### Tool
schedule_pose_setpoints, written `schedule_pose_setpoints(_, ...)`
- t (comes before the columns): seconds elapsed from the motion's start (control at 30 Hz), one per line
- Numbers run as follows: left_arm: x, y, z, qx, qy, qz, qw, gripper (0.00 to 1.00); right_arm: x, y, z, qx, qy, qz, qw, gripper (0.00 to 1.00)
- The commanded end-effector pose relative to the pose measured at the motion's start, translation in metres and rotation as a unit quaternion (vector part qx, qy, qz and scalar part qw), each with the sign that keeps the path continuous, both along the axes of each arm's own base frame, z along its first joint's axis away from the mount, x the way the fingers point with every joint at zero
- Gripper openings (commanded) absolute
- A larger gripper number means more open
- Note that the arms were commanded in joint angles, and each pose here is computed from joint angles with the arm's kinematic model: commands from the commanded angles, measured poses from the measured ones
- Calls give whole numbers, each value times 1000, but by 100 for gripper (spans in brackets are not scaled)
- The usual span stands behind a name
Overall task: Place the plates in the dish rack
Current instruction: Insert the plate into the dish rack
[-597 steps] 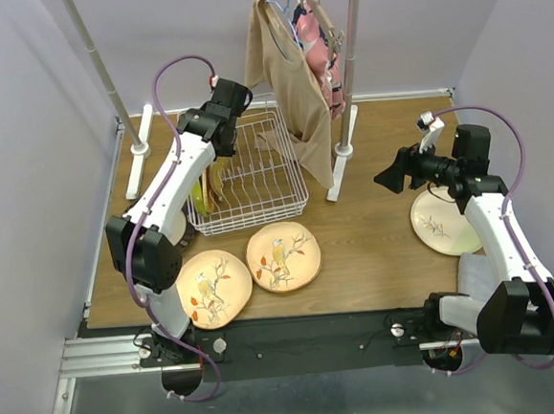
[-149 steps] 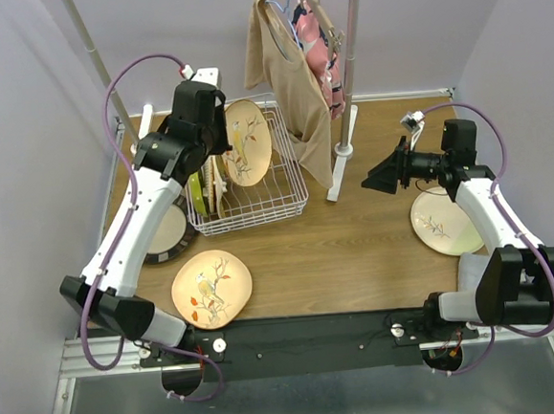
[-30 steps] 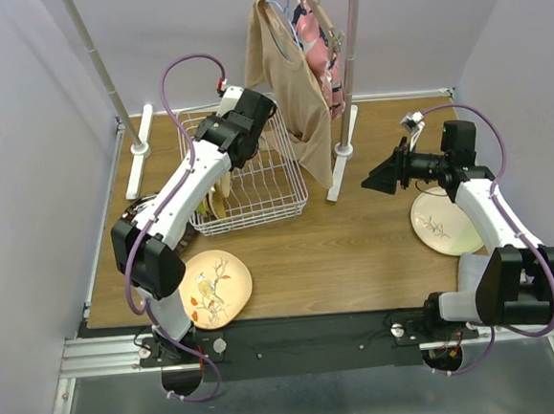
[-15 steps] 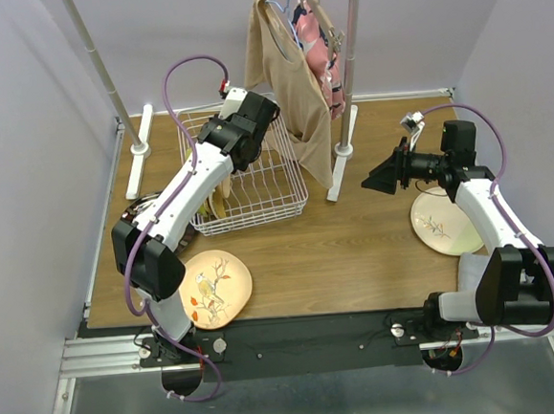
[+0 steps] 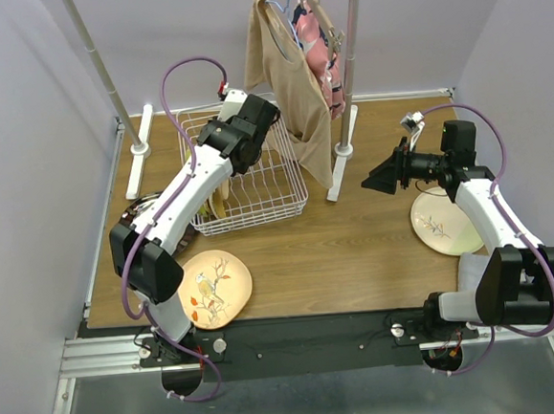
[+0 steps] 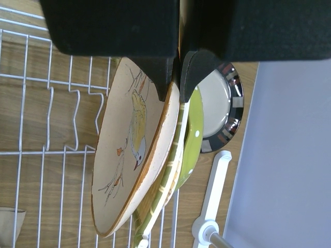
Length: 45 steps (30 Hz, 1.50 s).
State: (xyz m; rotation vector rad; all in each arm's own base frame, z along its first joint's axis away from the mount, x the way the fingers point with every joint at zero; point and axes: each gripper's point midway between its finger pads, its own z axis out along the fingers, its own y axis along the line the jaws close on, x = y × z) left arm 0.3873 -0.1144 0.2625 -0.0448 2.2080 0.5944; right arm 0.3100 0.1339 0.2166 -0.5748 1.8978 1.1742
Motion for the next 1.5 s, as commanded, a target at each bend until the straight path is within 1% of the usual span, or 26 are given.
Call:
schedule_pose_setpoints(0.0,-17,38,34,69,-45,54,995,0,2,-2,-2,-6,-2,-8,1000,79)
schedule_pose_setpoints(0.27,-17,34,32,72,-44,49,995,0,2,-3,-2,-6,-2,-9,1000,79)
schedule_pose_setpoints(0.5,-14,19,1,60,-10,36,998,0,3,-3,-2,-7,-3,-10,1000,79)
schedule_pose_setpoints(0.7,-7,4,-14,38,3,17,999,0,2,-4,-1,-6,-4,-10,1000,79)
schedule_pose_setpoints(0.97,-5,-1,-34,37,24,6,999,0,2,-5,0,-5,-4,-12,1000,79)
schedule_pose_setpoints(1.17,-1,-8,-54,21,42,-10,999,0,2,-5,0,-5,-5,-12,1000,79)
schedule_pose_setpoints(1.47,-1,-6,-62,13,51,-13,999,0,3,-6,0,-5,-6,-13,1000,79)
